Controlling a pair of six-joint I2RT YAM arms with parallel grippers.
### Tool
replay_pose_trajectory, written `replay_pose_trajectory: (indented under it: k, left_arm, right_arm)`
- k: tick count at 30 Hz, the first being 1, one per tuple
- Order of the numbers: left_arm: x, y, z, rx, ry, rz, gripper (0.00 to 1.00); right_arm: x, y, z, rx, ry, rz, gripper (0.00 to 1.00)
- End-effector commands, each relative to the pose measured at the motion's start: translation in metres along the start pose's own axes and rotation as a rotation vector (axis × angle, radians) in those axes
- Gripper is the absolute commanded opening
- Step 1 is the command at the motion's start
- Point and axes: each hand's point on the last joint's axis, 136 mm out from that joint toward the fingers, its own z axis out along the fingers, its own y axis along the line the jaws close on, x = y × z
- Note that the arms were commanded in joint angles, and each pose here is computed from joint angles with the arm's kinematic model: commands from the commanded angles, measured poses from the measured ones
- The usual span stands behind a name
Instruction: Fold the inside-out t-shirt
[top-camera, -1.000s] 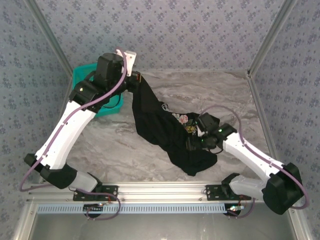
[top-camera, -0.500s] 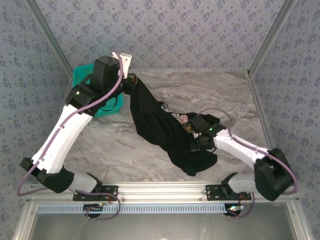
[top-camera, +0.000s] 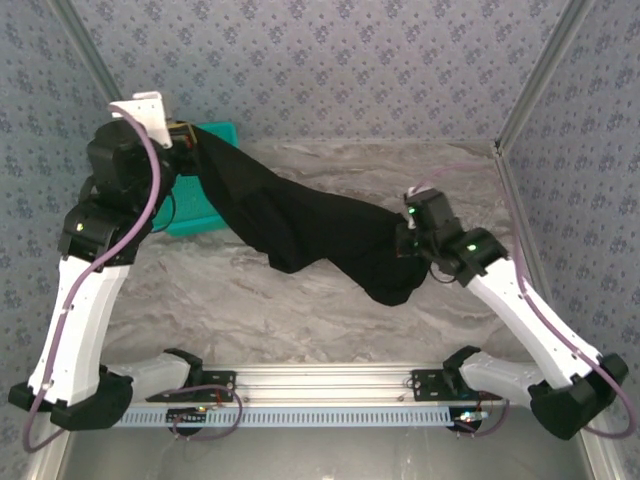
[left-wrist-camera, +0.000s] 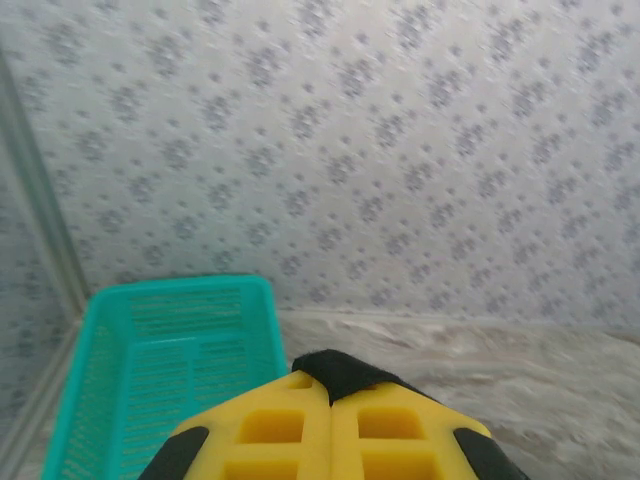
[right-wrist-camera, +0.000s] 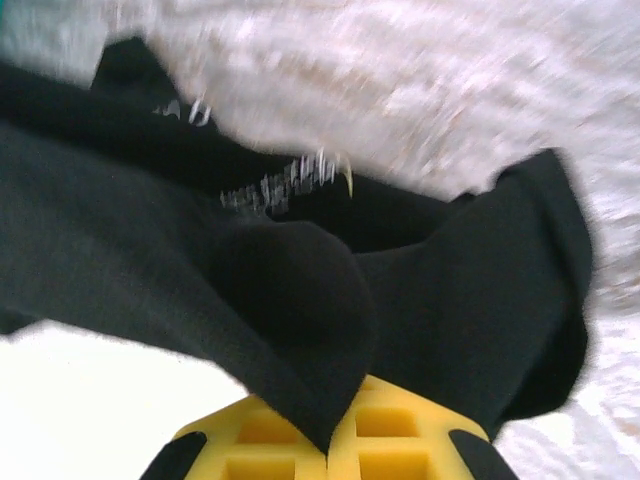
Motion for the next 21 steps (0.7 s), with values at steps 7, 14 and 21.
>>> replay_pose_trajectory:
  k: [7, 14, 21]
  left_arm:
    - [0.073, 0.067, -0.008, -0.211, 0.173, 0.025, 0.00]
    - [0.135, 0.054, -0.004, -0.097, 0.300, -0.062, 0.00]
    - [0.156, 0.045, -0.007, -0.037, 0.351, -0.095, 0.00]
  right_arm:
    - [0.145, 0.118, 0.035, -0.419, 0.392, -0.178, 0.43]
    - [0.097, 0.049, 0.050, -0.237, 0.301, -0.011, 0.54]
    - [0.118, 0.063, 0.076, -0.316, 0.387, 0.111, 0.59]
